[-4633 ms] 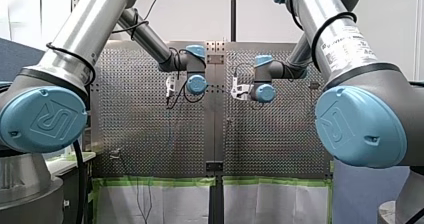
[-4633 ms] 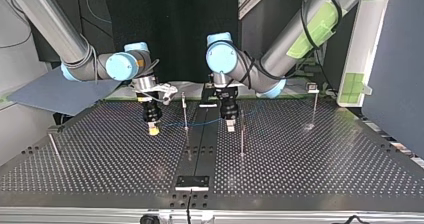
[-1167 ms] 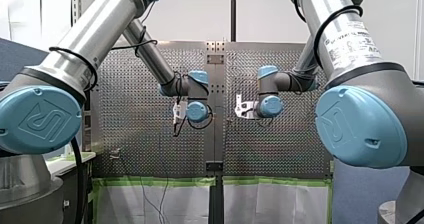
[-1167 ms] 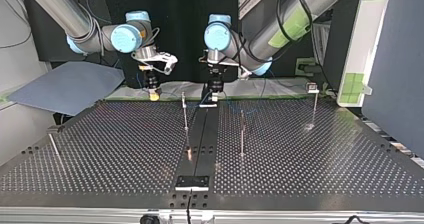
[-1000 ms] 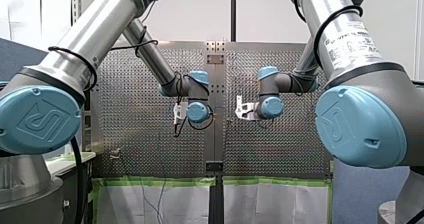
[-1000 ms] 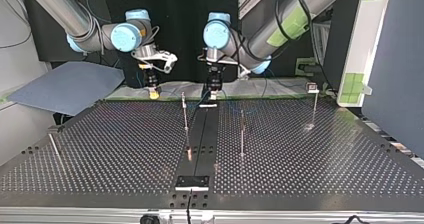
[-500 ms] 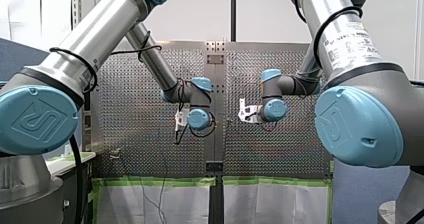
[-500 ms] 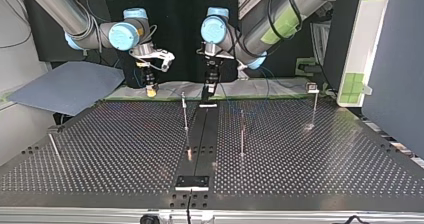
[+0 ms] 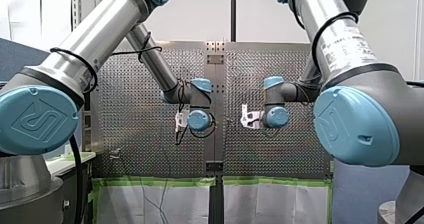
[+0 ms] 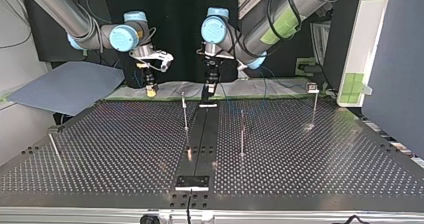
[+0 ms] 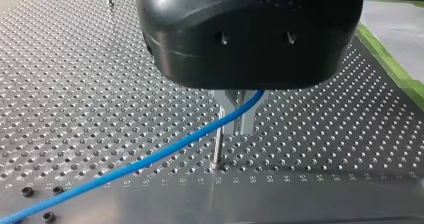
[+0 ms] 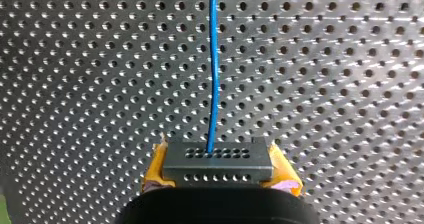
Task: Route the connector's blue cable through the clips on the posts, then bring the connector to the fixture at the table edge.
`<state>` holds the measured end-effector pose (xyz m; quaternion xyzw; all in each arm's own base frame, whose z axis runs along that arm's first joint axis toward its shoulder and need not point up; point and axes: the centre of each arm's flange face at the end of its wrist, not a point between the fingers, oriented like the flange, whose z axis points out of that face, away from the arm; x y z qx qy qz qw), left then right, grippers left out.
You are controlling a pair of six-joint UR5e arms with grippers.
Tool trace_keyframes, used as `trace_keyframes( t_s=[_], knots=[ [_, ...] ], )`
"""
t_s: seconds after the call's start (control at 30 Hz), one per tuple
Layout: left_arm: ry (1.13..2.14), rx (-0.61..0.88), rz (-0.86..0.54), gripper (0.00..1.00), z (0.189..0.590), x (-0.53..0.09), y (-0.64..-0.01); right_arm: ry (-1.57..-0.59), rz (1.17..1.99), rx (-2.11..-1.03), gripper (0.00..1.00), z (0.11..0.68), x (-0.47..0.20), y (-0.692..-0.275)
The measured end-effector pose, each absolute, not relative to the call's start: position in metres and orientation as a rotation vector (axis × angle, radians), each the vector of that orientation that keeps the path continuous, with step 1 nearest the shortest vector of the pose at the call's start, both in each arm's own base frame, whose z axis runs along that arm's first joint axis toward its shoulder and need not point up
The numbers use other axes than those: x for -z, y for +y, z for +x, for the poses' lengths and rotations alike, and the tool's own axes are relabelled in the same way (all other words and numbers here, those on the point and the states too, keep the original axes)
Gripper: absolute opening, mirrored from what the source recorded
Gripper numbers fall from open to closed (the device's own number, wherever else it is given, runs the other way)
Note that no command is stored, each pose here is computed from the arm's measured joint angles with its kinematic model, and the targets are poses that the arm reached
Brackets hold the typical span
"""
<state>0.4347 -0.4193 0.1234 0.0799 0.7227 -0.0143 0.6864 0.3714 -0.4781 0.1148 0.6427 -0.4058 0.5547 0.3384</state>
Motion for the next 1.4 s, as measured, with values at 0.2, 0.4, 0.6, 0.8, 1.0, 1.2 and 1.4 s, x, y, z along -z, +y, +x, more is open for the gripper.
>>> trace_keyframes(
  t_s=[0.2, 0.4, 0.6, 0.8, 1.0, 1.2, 1.4],
  knots=[
    [1.616, 0.034, 0.178, 0.00, 0.436, -0.124, -0.419, -1.036, 1.661, -1.475, 0.00, 0.365, -0.111, -0.488],
    [1.613, 0.039, 0.178, 0.00, 0.436, -0.123, -0.420, -1.006, 1.653, -1.507, 0.00, 0.359, -0.112, -0.498],
    [1.625, 0.033, 0.191, 0.00, 0.434, -0.110, -0.421, -1.002, 1.651, -1.514, 0.00, 0.350, -0.112, -0.505],
    [1.627, 0.033, 0.191, 0.00, 0.436, -0.097, -0.421, -1.013, 1.652, -1.502, 0.00, 0.342, -0.107, -0.509],
    [1.622, 0.031, 0.181, 0.00, 0.440, -0.097, -0.419, -1.032, 1.654, -1.485, 0.00, 0.335, -0.100, -0.513],
    [1.610, 0.035, 0.174, 0.00, 0.444, -0.099, -0.419, -1.044, 1.630, -1.488, 0.00, 0.326, -0.099, -0.521],
    [1.600, 0.051, 0.181, 0.00, 0.447, -0.101, -0.422, -1.048, 1.607, -1.509, 0.00, 0.318, -0.101, -0.529]
  ],
)
